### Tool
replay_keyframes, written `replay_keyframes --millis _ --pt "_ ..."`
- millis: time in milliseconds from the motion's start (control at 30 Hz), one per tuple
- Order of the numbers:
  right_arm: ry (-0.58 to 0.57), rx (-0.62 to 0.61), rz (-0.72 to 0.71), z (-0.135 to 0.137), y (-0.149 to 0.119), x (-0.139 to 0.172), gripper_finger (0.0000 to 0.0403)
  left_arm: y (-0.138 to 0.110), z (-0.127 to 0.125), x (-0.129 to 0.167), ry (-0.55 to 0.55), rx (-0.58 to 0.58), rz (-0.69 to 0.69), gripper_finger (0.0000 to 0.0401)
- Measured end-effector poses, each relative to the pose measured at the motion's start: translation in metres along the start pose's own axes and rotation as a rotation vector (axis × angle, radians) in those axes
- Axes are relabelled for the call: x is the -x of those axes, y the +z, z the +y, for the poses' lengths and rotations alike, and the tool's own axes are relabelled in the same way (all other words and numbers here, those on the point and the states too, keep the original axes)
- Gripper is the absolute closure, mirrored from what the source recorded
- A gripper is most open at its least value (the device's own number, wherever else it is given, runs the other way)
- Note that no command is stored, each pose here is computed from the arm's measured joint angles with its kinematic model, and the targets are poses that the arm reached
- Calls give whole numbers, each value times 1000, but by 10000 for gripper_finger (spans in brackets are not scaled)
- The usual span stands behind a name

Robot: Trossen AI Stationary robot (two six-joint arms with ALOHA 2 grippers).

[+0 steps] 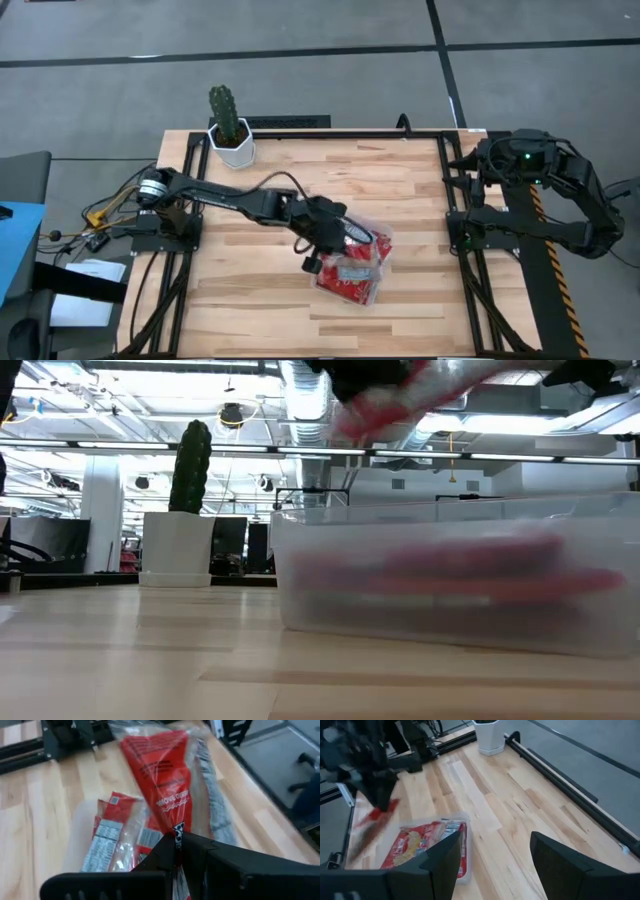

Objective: Sort popcorn bags into baskets
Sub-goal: Put the red popcorn bag into the transparent bin

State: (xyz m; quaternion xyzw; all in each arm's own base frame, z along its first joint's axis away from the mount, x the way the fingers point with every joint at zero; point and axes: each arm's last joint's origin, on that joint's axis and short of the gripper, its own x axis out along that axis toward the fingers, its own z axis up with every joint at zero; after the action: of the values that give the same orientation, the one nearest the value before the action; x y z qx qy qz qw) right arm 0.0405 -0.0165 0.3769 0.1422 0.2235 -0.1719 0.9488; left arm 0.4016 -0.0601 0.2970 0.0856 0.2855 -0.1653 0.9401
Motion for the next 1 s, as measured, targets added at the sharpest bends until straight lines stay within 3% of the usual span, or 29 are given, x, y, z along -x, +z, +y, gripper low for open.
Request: replay_keyframes --millis 367,767,1000 --pt "-2 -7 7 0 -1 0 143 -29 -5 -49 -87 -50 118 397" --pt "0 -21 14 0 -1 0 143 -32 -12 -55 -157 -302 114 379" --pt "0 -21 14 0 -1 0 143 -32 -12 -55 -136 -318 120 379"
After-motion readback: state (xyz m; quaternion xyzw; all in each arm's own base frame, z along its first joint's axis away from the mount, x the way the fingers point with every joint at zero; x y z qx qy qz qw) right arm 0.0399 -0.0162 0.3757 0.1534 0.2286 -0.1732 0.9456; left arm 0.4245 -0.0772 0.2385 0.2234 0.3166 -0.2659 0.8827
